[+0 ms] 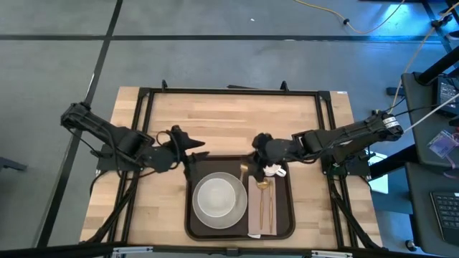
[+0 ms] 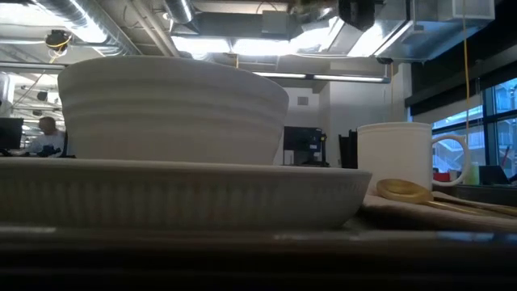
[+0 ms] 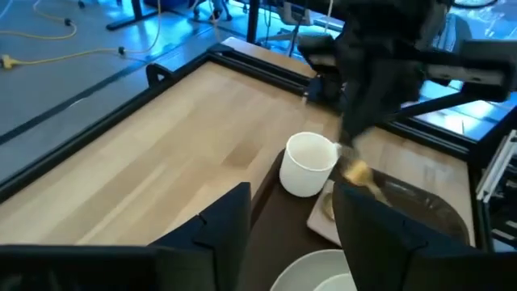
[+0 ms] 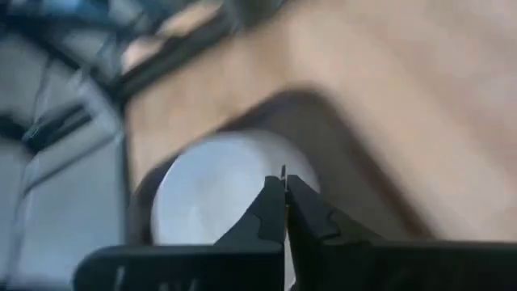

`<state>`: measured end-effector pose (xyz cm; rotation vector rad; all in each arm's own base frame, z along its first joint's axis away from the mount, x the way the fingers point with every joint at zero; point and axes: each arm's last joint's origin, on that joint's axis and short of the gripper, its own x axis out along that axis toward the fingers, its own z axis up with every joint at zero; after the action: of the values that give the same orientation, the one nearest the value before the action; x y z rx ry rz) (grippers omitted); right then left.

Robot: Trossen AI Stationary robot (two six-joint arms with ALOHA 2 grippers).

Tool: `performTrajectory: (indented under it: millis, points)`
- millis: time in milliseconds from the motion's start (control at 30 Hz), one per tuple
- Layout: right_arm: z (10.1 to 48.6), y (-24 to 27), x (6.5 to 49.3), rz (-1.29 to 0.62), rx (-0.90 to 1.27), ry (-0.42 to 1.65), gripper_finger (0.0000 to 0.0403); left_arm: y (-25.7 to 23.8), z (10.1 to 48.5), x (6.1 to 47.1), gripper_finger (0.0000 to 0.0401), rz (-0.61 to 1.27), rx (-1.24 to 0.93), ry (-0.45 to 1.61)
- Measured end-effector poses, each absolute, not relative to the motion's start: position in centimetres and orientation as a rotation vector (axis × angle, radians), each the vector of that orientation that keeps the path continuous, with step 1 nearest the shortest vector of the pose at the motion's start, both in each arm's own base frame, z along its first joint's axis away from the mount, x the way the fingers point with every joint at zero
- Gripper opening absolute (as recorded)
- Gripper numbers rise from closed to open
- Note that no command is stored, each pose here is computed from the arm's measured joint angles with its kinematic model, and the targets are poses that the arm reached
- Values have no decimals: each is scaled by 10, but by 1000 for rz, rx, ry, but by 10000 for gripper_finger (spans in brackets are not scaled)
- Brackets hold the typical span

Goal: Set up tray
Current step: Put the gold fork on the brown napkin to the left of the gold spoon

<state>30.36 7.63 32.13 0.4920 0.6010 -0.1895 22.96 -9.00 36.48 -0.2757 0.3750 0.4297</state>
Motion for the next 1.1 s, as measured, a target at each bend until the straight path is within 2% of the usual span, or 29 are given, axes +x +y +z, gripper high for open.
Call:
performTrajectory:
  millis: [100,267,533,733,1100]
  points:
    - [317,86,299,-108,524,694,0,-91,367,226,163,418,-274,375]
    - [291,104,281,-174,489,812,0,-94,364,221,155,415,-263,406]
    - [254,110,269,-51,557,630,0,-94,362,219,144,427,-257,420]
    - [217,106,258,-39,560,641,0,-92,362,220,143,434,-258,419]
    - [197,97,253,-24,562,606,0,-92,362,220,143,435,-263,416]
